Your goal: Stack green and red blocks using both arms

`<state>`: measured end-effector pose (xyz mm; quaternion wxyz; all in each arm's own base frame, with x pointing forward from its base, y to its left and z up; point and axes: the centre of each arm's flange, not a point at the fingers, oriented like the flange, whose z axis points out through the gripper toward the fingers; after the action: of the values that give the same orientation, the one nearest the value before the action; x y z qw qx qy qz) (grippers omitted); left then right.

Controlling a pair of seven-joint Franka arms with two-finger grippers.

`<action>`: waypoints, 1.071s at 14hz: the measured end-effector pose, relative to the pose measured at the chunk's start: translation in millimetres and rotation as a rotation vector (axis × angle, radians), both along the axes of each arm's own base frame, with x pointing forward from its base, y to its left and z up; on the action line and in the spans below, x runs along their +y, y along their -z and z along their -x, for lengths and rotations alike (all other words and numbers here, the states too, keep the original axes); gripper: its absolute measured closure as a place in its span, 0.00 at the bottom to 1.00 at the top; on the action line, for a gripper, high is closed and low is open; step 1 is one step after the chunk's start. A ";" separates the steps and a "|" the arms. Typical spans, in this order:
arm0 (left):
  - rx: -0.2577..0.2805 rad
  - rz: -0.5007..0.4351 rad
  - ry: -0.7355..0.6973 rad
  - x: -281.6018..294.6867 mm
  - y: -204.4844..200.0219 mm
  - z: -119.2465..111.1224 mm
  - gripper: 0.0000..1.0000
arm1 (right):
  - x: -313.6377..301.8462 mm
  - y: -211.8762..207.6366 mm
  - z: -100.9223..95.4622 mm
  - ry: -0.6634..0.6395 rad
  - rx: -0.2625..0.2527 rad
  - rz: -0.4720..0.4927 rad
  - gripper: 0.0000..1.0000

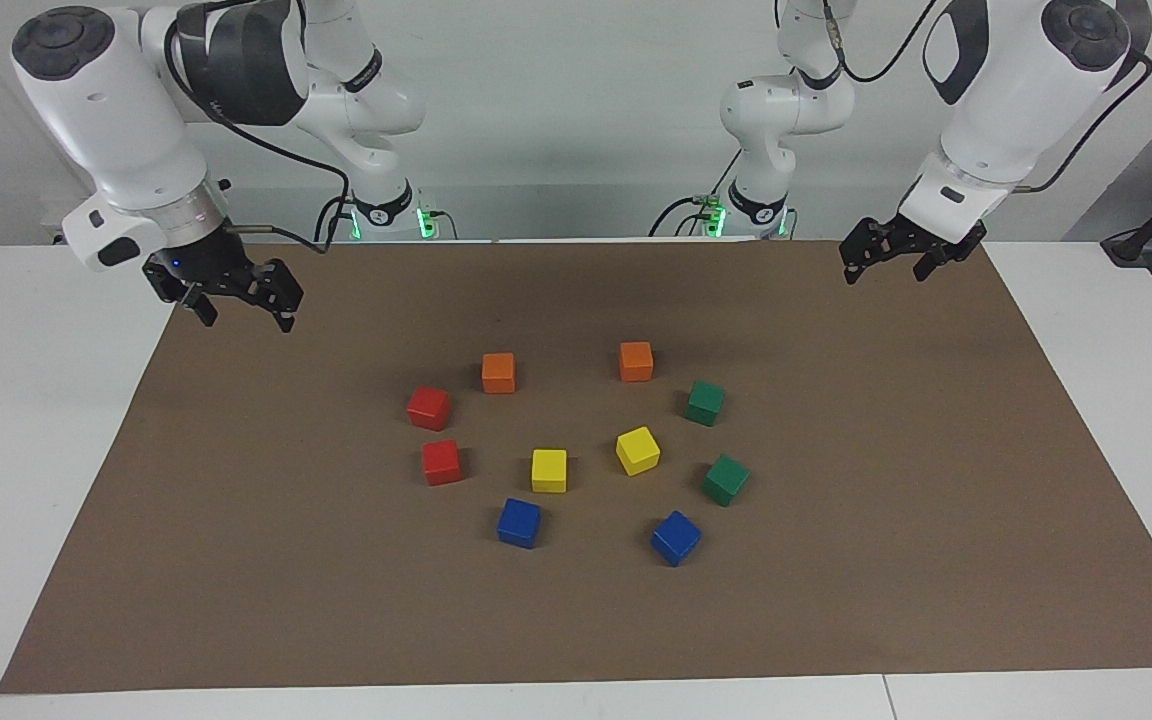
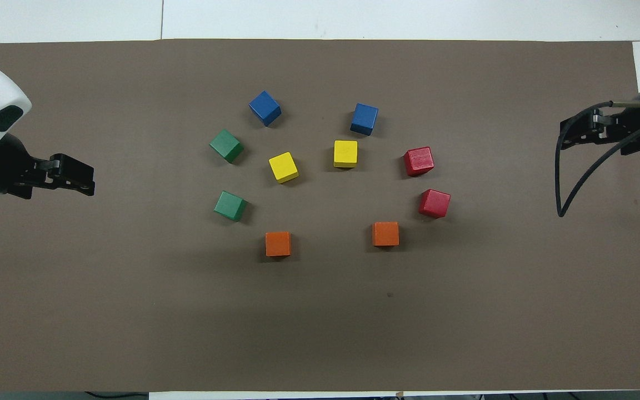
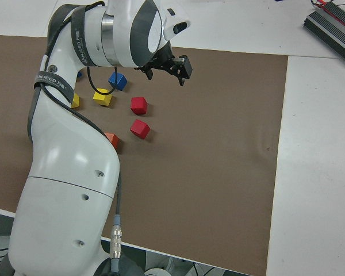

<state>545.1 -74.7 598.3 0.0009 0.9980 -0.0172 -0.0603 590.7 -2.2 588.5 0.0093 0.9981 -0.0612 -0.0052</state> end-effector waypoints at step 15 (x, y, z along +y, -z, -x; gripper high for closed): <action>-0.019 0.002 -0.002 0.3 -9.6 0.3 0.00 | 0.1 -13.9 7.5 0.001 0.001 0.001 0.00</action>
<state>544.8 -74.4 607.9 0.0017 0.9986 -0.0162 -0.0508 583.2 -2.1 602.3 0.0097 0.9980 -0.0616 -0.0058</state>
